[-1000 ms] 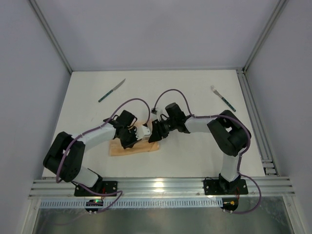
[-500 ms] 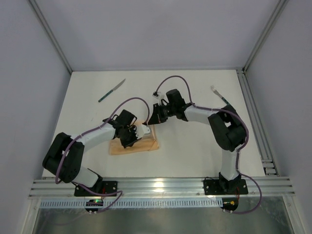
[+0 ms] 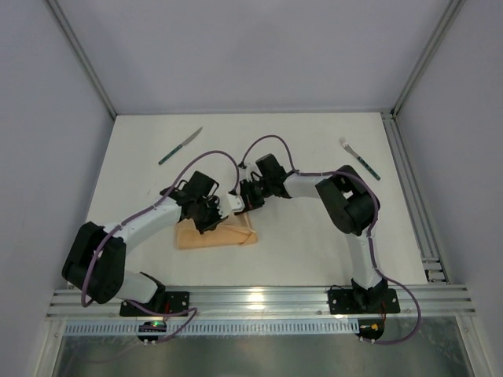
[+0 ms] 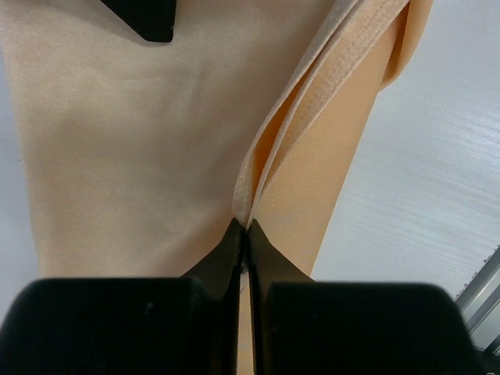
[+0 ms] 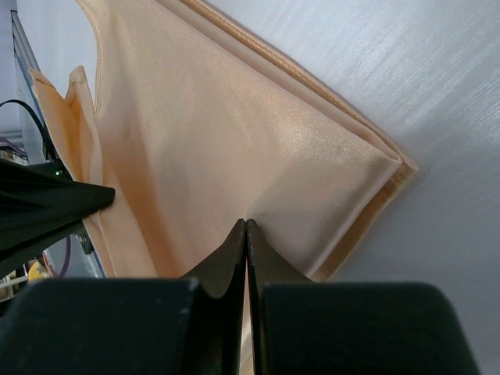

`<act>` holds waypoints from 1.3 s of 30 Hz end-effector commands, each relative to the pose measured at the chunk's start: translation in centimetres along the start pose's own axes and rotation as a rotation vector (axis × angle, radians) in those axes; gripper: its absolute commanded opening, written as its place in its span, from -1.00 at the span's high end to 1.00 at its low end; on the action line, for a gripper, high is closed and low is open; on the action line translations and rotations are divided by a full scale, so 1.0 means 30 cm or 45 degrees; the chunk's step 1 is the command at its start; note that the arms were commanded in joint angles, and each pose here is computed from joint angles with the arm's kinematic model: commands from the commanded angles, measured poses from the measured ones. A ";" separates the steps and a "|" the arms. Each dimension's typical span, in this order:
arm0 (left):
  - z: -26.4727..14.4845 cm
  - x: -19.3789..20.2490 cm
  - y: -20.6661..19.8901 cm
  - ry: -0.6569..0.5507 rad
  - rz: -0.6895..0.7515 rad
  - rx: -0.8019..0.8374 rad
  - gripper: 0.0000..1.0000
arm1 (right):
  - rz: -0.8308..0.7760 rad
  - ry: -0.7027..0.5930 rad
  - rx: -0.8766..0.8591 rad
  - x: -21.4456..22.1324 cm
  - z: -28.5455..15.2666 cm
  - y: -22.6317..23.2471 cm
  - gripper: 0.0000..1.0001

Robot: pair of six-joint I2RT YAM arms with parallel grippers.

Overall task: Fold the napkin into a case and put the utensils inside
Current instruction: Fold the lower triangle-folded napkin at the center of the board.

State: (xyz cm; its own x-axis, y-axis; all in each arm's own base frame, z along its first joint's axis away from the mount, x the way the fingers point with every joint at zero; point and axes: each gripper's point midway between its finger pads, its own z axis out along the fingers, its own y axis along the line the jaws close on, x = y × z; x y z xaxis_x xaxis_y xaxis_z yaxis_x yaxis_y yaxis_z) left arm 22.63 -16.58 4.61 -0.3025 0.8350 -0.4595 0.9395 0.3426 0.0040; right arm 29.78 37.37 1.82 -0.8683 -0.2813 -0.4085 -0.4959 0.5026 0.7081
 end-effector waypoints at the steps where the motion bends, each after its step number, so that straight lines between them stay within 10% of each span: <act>1: -0.049 -0.068 0.035 -0.088 -0.016 -0.029 1.00 | 0.042 0.096 0.100 0.085 0.012 -0.074 0.92; 24: 0.069 0.082 0.146 0.103 -0.226 -0.028 1.00 | -0.064 0.137 0.060 0.109 -0.024 -0.049 0.92; 31: 0.067 0.087 0.134 0.106 -0.192 -0.006 1.00 | -0.128 -0.002 0.160 -0.013 -0.103 0.006 0.42; 39: 0.052 0.064 0.105 0.086 -0.130 0.026 1.00 | -0.137 -0.195 0.259 -0.117 -0.190 0.036 0.34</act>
State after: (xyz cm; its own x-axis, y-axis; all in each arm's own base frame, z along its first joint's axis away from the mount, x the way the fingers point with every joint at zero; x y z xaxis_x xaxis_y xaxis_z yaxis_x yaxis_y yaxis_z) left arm 25.37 -14.07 1.66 -0.4443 0.8118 -0.3790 0.8877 0.4561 -0.0637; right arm 30.50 34.70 4.72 -0.8181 -0.2870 -0.4983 -0.5599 0.5949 0.5767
